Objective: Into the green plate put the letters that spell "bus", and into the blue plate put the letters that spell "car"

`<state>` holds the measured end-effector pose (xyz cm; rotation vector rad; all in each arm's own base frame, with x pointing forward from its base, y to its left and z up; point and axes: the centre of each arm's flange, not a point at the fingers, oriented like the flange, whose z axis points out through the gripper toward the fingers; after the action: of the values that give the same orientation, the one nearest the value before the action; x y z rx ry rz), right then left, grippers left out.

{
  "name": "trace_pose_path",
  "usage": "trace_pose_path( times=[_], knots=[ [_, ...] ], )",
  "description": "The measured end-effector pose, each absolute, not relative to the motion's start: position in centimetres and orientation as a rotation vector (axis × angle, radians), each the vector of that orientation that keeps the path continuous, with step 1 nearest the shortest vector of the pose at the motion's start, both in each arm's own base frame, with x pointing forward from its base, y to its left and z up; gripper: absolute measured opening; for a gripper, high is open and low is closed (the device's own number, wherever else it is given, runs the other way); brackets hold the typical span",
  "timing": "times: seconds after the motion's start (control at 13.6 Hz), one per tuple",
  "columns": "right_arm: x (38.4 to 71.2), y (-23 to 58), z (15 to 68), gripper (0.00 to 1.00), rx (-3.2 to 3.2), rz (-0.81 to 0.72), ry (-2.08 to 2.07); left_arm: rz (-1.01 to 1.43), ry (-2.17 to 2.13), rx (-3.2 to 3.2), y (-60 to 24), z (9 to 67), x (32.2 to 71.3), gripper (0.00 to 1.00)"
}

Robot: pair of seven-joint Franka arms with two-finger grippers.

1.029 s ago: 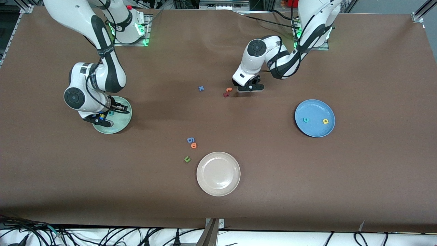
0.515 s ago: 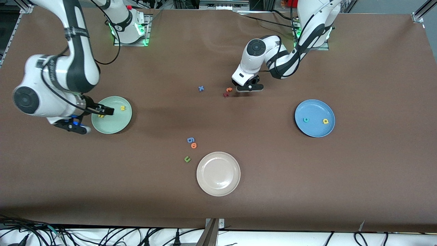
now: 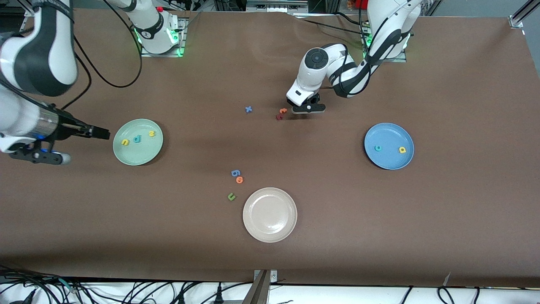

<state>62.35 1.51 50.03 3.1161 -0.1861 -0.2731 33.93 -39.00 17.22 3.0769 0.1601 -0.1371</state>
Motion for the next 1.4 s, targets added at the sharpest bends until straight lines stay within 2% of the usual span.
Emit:
trace_pose_path(
  times=[0.44, 0.74, 1.4],
  knots=[
    [62.7, 1.1, 51.6, 1.0, 3.12, -0.212, -0.125, -0.137, 0.16, 3.077, -39.0, 17.2, 33.9, 0.22],
    [62.9, 3.8, 51.8, 1.0, 3.121, -0.175, -0.057, -0.129, 0.168, 3.072, -39.1, 17.4, 34.4, 0.26],
    [62.9, 3.6, 51.9, 1.0, 3.12, -0.174, -0.061, -0.11, 0.197, 3.062, -39.0, 17.4, 35.9, 0.33]
  ],
)
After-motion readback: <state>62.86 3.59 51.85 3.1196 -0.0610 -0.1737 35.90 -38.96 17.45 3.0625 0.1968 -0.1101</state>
